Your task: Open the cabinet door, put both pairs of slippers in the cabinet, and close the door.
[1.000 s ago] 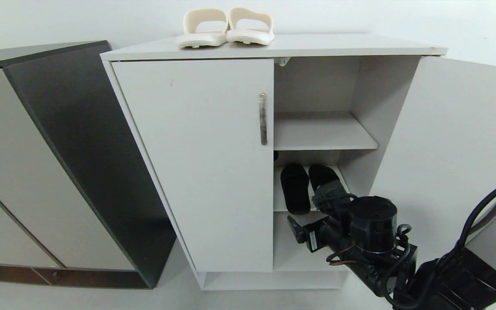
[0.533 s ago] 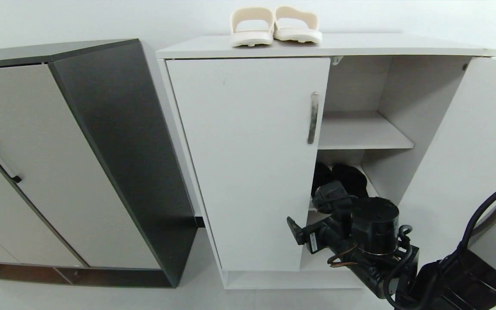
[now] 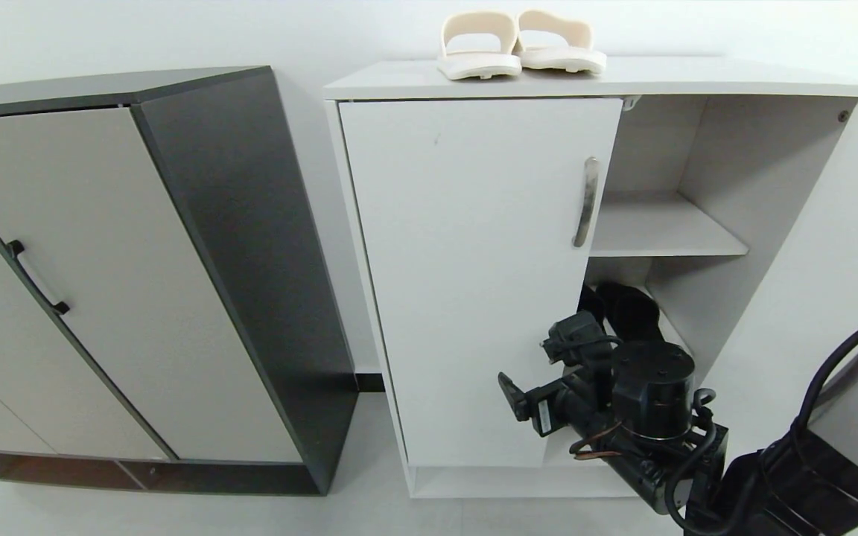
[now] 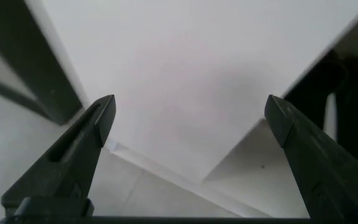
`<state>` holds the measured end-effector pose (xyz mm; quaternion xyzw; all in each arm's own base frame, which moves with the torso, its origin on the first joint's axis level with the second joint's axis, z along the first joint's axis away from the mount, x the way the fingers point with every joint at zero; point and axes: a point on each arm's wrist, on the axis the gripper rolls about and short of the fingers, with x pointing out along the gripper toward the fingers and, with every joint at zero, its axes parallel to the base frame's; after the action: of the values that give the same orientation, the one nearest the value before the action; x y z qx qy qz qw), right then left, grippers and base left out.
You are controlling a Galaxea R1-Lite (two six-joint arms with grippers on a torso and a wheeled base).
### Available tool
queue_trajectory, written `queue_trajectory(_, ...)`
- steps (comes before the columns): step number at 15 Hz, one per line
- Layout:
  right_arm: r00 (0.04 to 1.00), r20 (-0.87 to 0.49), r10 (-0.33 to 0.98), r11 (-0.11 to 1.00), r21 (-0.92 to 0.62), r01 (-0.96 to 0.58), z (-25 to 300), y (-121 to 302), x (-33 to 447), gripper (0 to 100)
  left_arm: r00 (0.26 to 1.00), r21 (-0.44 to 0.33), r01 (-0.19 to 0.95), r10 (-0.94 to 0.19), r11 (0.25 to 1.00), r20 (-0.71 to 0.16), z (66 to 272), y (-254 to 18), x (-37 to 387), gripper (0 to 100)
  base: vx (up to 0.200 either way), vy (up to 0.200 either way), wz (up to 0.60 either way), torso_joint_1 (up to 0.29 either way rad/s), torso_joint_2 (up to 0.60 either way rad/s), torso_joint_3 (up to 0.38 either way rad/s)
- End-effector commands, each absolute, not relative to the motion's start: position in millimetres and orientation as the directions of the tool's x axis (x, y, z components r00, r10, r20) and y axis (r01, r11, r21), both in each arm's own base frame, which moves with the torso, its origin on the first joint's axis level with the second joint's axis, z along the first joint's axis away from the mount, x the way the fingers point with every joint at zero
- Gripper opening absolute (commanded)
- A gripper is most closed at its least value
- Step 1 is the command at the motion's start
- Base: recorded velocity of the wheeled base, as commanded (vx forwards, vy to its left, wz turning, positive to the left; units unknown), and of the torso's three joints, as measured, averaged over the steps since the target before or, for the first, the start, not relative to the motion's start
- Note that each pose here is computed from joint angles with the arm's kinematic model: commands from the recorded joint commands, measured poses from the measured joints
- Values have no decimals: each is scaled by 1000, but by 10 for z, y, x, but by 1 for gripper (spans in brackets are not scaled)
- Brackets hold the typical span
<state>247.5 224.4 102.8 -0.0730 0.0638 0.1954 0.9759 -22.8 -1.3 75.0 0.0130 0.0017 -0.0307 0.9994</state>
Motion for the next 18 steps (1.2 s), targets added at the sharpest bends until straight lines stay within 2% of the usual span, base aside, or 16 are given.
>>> queue_trajectory(1,916,-157,369,914,-120,-389,1012,2238,2483,100,998,26,61,-61,998,-6,750,-13,-227,0,0,0,0,0,0,0)
queue_trajectory(11,915,-147,376,911,-122,-394,1018,2254,2470,100,998,26,61,-61,998,-6,750,-13,-227,0,0,0,0,0,0,0)
queue_trajectory(15,913,-144,381,909,-121,-398,1028,2263,2457,100,998,26,61,-61,998,-6,750,-13,-227,0,0,0,0,17,-187,-290)
queue_trajectory(18,913,-144,381,909,-121,-398,1028,2263,2457,100,998,26,61,-61,998,-6,750,-13,-227,0,0,0,0,46,-544,-354)
